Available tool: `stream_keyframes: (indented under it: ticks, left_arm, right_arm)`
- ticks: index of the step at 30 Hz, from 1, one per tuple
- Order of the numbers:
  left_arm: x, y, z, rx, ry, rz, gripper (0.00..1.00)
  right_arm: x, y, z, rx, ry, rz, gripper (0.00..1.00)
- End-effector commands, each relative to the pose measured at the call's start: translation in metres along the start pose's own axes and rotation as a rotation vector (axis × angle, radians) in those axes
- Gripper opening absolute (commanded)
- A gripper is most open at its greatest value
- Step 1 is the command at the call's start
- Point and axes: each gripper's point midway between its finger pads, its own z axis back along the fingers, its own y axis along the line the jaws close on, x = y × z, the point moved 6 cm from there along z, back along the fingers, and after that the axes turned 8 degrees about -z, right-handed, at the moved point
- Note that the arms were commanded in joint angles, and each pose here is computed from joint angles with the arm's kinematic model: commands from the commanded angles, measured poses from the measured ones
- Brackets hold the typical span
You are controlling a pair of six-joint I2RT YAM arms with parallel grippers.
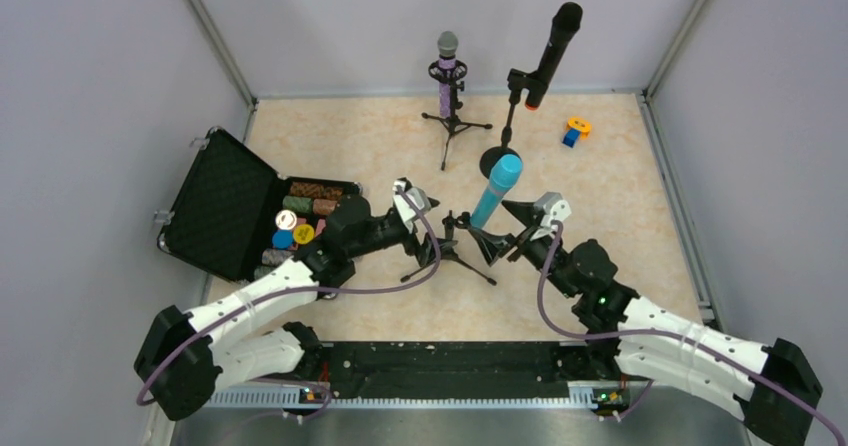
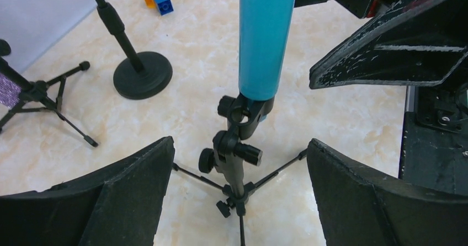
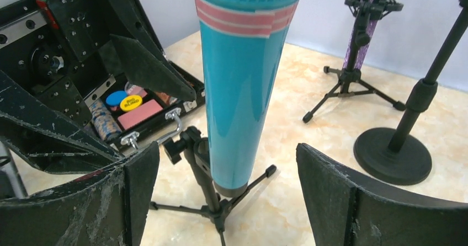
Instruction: Attach the microphones to the stand
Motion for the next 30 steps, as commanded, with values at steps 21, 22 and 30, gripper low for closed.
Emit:
stream_keyframes:
  ticks: [21, 22, 30]
  left_arm:
    - [-0.044, 0.007, -0.001, -0.003, -0.020, 0.045, 0.89]
    - [-0.043, 0.008, -0.004, -0.017, -0.023, 0.034, 0.89]
    - [-0.022, 0.013, -0.029, -0.179, -0.070, -0.044, 0.81]
  right_arm:
    - [-0.033, 0.015, 0.045, 0.091, 0.247, -0.262, 0.99]
    - [-0.034, 0.014, 0.046, 0.092, 0.251, -0.265, 0.98]
    - [-0.043, 0.004, 0.048, 0.104, 0.273, -0.313, 0.96]
